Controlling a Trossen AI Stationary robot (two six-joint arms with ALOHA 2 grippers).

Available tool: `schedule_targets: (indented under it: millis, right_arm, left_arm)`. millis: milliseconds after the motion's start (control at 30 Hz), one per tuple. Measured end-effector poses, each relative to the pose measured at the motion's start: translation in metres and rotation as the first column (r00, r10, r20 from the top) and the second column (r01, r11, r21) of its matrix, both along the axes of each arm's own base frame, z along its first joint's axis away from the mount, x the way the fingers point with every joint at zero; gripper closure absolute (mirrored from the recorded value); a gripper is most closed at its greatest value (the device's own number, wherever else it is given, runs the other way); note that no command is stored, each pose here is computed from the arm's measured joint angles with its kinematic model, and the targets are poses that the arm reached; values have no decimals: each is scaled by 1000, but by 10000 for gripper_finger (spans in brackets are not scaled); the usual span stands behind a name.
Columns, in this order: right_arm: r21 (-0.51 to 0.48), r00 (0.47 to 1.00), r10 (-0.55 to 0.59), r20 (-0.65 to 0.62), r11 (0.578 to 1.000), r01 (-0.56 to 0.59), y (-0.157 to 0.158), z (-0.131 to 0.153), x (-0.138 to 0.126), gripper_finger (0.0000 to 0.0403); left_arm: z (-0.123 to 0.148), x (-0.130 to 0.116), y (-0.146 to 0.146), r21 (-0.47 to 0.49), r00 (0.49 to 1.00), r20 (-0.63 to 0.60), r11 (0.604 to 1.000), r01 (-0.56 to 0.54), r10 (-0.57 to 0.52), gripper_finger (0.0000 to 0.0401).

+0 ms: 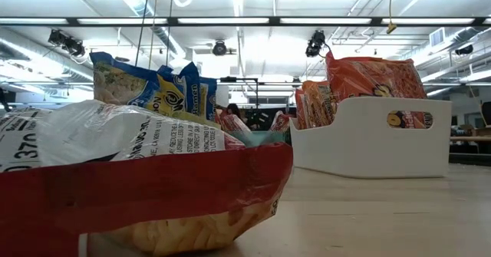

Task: Sort Maruchan noodles
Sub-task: Put the orange noodle pack into the white bin

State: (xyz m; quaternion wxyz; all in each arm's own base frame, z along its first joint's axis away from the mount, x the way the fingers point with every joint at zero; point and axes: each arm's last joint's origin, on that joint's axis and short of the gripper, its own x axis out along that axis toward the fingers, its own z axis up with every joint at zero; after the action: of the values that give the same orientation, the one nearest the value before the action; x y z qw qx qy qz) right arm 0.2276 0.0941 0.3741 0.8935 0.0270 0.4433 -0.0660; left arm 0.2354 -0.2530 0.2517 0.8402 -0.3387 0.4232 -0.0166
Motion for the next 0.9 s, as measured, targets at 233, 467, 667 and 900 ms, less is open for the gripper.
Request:
schedule_targets:
  millis: [233, 467, 667, 900]
  right_arm:
    - [81, 1000, 3, -19, 997, -1, 10, -1, -3, 226]
    - [158, 996, -27, -82, 987, 39, 12, -4, -8, 226]
    - [180, 994, -51, -101, 981, 69, 15, -5, -11, 226]
    - [182, 993, -72, -97, 979, 89, 14, -4, -11, 226]
  left_arm:
    - [-68, 1, 53, 170, 990, -37, 977, -126, 134, 182]
    - [-105, 13, 96, 5, 984, 138, 994, -111, 110, 182]
    - [-111, 12, 103, 163, 982, 185, 985, -52, 21, 182]
    - [-115, 19, 107, 245, 973, 228, 970, -9, -49, 182]
